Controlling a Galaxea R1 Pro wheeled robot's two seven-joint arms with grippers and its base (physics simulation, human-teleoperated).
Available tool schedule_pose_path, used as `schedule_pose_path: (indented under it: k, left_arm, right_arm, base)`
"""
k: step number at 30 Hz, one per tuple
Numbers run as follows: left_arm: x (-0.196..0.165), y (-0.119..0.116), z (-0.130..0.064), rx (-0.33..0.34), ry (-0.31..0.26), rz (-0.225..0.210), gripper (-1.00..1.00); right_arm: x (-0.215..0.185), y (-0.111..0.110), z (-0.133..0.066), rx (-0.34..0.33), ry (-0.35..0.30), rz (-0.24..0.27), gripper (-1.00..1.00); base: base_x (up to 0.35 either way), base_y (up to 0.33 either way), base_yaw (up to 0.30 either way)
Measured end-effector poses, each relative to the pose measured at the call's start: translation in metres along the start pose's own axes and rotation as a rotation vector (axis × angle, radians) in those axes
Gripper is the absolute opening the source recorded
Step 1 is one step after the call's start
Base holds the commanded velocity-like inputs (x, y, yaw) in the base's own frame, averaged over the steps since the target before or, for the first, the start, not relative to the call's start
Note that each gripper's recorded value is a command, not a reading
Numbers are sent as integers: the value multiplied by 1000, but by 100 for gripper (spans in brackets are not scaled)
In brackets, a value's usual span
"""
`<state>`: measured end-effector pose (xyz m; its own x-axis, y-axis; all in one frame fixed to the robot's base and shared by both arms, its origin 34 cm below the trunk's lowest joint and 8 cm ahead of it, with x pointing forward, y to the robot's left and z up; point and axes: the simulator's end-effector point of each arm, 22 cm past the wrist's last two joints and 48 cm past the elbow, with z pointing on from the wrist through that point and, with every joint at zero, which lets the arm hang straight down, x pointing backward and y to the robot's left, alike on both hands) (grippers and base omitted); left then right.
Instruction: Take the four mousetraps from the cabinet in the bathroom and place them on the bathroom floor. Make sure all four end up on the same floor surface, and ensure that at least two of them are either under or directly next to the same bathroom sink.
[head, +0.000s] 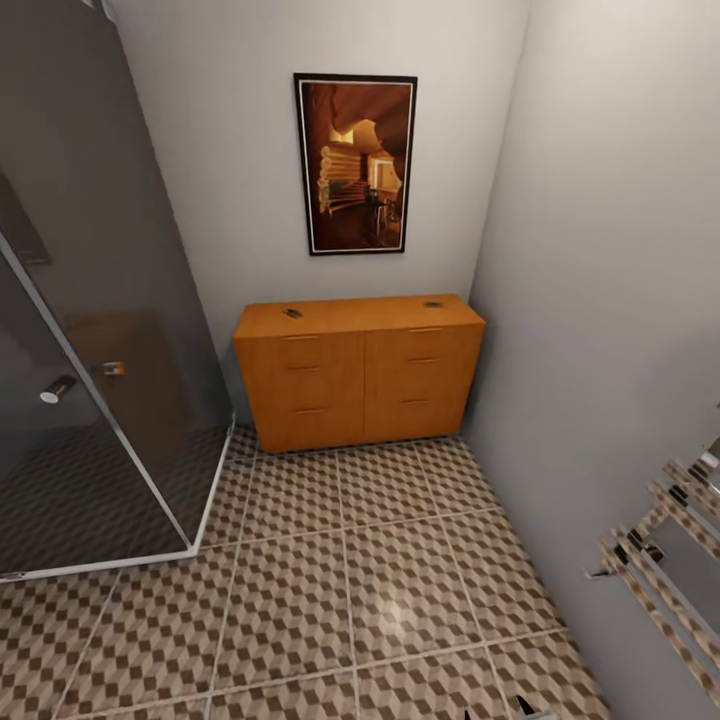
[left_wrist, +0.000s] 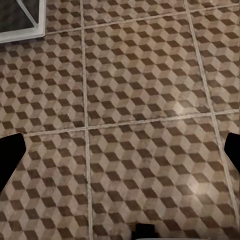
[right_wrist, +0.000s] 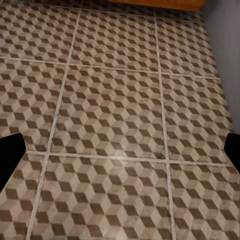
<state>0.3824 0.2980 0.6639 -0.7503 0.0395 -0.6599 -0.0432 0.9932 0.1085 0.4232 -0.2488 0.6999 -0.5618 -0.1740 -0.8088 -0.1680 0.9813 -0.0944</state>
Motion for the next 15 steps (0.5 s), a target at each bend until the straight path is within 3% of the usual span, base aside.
schedule_pose_path:
  k: [15]
  left_arm:
    - [0, 0, 0, 0, -1, 0, 100]
  right_arm:
    - [0, 0, 0, 0, 0, 0, 100]
  base:
    - [292, 0, 0]
